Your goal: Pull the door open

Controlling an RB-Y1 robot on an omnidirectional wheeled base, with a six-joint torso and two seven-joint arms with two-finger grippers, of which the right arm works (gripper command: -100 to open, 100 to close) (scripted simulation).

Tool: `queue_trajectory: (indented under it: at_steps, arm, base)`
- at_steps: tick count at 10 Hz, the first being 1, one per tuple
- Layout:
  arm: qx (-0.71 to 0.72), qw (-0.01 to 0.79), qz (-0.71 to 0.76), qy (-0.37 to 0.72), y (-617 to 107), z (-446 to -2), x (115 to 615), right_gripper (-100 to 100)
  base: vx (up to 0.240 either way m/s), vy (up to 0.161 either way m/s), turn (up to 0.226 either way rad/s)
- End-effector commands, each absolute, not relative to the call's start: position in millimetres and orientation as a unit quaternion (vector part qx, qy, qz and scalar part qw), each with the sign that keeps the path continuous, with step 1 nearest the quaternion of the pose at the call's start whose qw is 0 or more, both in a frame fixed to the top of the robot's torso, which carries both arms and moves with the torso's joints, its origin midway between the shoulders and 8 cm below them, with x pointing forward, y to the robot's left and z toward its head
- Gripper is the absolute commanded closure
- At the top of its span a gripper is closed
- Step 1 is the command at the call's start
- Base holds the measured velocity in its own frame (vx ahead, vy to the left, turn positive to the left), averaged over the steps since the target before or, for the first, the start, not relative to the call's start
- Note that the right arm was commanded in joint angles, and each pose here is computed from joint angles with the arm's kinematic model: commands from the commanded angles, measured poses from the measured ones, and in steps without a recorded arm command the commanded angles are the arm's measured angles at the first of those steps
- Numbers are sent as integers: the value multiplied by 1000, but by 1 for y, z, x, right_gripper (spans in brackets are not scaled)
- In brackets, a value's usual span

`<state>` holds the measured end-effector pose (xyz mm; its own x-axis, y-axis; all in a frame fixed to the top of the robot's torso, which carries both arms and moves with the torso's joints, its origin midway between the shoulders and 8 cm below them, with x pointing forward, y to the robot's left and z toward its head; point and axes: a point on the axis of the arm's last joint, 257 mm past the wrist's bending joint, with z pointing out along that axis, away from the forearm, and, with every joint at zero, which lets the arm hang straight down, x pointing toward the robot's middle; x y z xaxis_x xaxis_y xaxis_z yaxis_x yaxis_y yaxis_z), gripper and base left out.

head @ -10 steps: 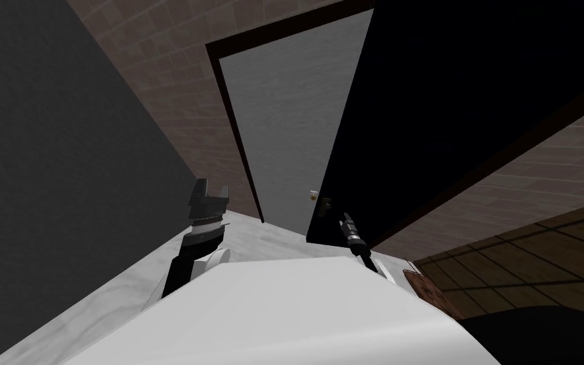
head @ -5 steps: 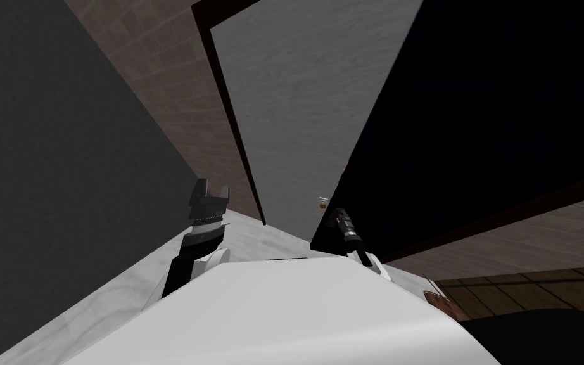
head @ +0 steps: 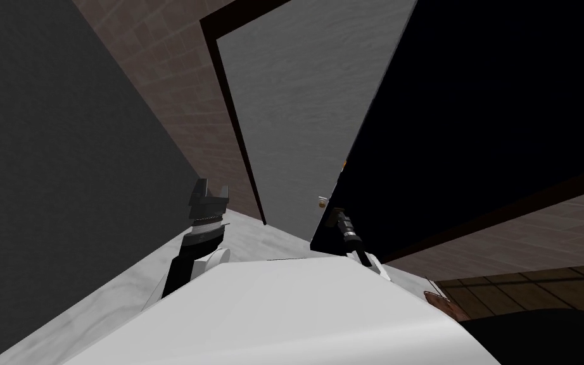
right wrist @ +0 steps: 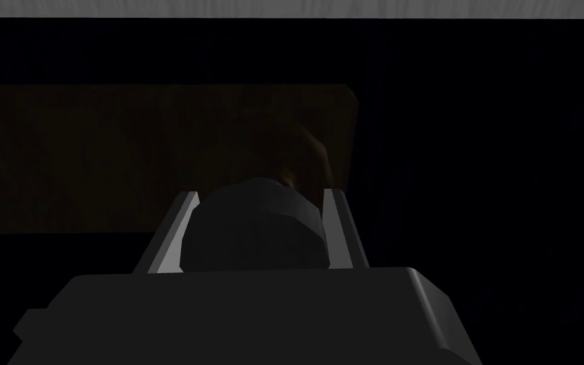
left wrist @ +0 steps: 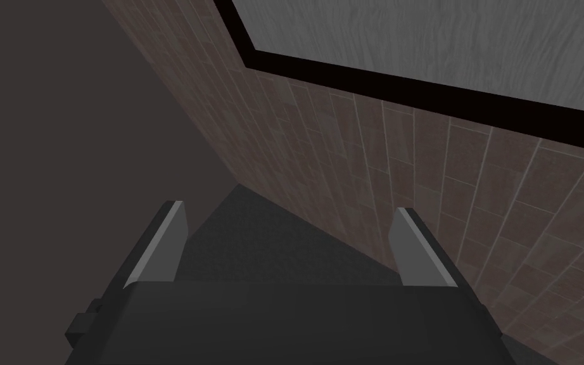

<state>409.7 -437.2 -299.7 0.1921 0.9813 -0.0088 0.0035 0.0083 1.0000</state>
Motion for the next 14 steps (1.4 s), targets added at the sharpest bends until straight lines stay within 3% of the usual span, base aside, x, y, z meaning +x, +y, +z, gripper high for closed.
queue_trajectory:
  at_steps: [1,7,14]
  arm:
    - [545,550,445,451,-441,-298,409,100]
    - [541,537,447,469,-440,-306,387,100]
    - [511,511,485,493,-414,-300,369,100]
  base:
    - [0,0,0]
    - [-199,-48,35]
    - [-188,-76,160]
